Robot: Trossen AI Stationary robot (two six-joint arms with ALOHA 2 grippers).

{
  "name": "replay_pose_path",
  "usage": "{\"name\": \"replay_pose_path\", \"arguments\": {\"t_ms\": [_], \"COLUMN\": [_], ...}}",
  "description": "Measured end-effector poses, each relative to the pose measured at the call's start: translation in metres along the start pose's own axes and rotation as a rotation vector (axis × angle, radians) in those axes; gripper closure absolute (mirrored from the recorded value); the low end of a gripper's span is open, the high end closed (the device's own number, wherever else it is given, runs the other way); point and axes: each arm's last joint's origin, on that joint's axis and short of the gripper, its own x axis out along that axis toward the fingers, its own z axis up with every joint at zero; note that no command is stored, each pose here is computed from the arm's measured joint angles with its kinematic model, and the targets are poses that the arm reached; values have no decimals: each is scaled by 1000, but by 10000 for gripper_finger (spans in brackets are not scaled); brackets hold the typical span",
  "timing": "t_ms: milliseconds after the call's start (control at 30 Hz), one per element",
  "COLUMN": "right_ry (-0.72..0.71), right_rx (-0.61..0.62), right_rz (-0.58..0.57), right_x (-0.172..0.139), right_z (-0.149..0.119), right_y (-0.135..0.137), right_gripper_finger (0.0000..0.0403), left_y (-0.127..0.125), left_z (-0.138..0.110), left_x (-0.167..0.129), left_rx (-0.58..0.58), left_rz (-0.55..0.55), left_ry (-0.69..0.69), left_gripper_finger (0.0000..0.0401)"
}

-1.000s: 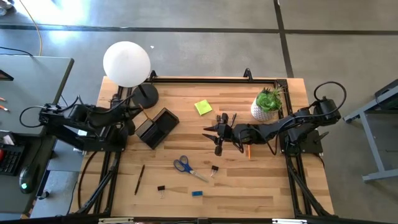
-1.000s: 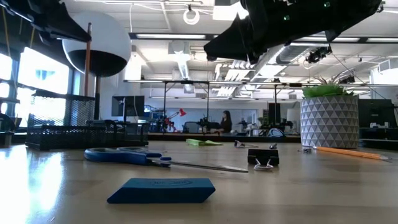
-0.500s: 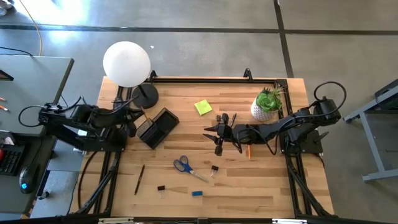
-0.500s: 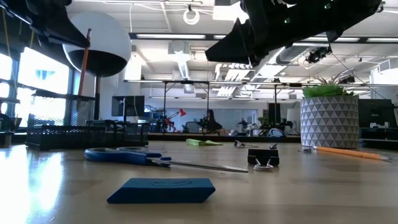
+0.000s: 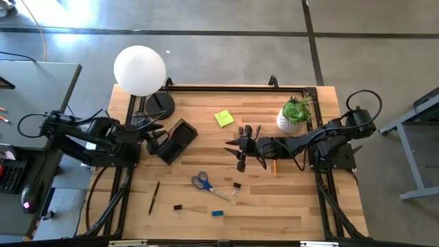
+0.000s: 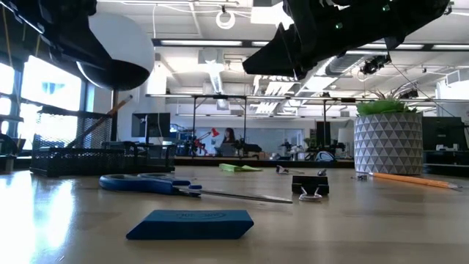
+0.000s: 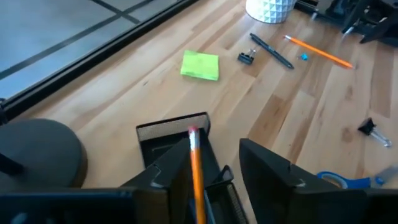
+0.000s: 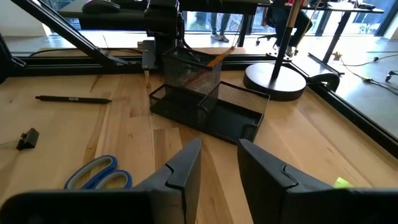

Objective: Pick and place office supplies into organizer
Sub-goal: Put the orange pencil into the black mesh desk organizer

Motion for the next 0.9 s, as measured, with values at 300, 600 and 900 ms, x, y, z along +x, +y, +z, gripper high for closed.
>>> {"name": "replay_pose_path", "arguments": {"t_ms": [300,600,900], "right_ry": [5,56,308], "right_rx": [-2,47,110], "right_rz": [2,27,54], "right_x": [0,0,-6], "right_z": [0,-5,-30], "right_y": [0,0,3], "right_gripper_finger": [302,302,302], "left_y": [-8,-33,-69], "left_z": [16,28,12], "left_x": [-4,10,62], "left_rx": [0,73,157], "left_rz": [-89,-299,-314], "left_ry": [-119,-183,18], "left_gripper_finger": [266,265,265]}}
